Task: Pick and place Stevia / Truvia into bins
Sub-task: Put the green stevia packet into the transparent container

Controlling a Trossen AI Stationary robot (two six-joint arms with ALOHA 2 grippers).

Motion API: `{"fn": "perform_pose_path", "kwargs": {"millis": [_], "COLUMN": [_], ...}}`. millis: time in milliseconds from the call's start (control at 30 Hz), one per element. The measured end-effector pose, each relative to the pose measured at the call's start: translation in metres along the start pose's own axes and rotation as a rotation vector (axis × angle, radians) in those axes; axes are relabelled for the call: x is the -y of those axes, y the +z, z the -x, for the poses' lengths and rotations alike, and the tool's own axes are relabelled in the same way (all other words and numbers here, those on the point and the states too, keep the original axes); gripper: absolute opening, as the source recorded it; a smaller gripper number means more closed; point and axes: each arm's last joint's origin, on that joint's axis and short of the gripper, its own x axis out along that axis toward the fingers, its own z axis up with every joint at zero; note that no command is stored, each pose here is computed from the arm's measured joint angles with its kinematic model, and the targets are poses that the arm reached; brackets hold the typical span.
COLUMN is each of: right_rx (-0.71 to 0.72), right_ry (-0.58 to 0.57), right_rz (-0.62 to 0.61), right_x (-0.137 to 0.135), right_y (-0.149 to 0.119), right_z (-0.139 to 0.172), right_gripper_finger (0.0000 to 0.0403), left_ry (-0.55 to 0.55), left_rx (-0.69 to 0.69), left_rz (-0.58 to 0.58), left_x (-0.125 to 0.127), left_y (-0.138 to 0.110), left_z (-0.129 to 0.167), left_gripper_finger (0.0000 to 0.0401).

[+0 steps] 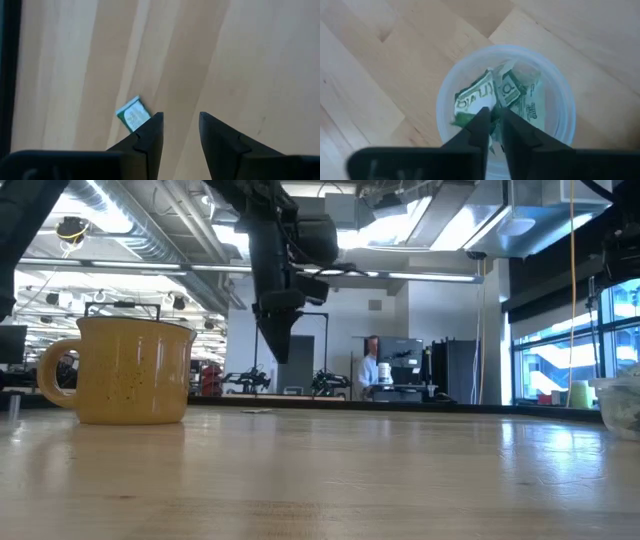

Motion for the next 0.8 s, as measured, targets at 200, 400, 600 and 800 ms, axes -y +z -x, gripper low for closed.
{"fn": "perform_pose_path", "kwargs": {"millis": [200,400,600,800], "right_rx": [0.023,0.096,0.095,0.095], "right_ry": [-0.001,0.017,0.022,0.022], "right_rz": [-0.052,-0.071,-0.07,-0.071], "right_x": [0.0,-0.001,-0.002,-0.002], "right_y": [0.001,0.004,0.004,0.004], "right_z": [0.0,0.002,0.003,0.003], "right_gripper_finger": [0.01,0.0114,0.0114,0.0114], "left_ry": [0.003,0.017,0.029,0.038], "left_rx": [-0.098,-0.15,-0.205,-0.263], "left_rz": [0.059,0.159,0.23,0.251], "left_x": [-0.012,-0.023,-0.032,-0.034], "left_y": [-0.005,-0.006,-0.008,-0.011], "left_z": [-0.017,-0.037,-0.059,-0.081], "left_gripper_finger": [0.0129,0.0119,0.0104,0.0094]}}
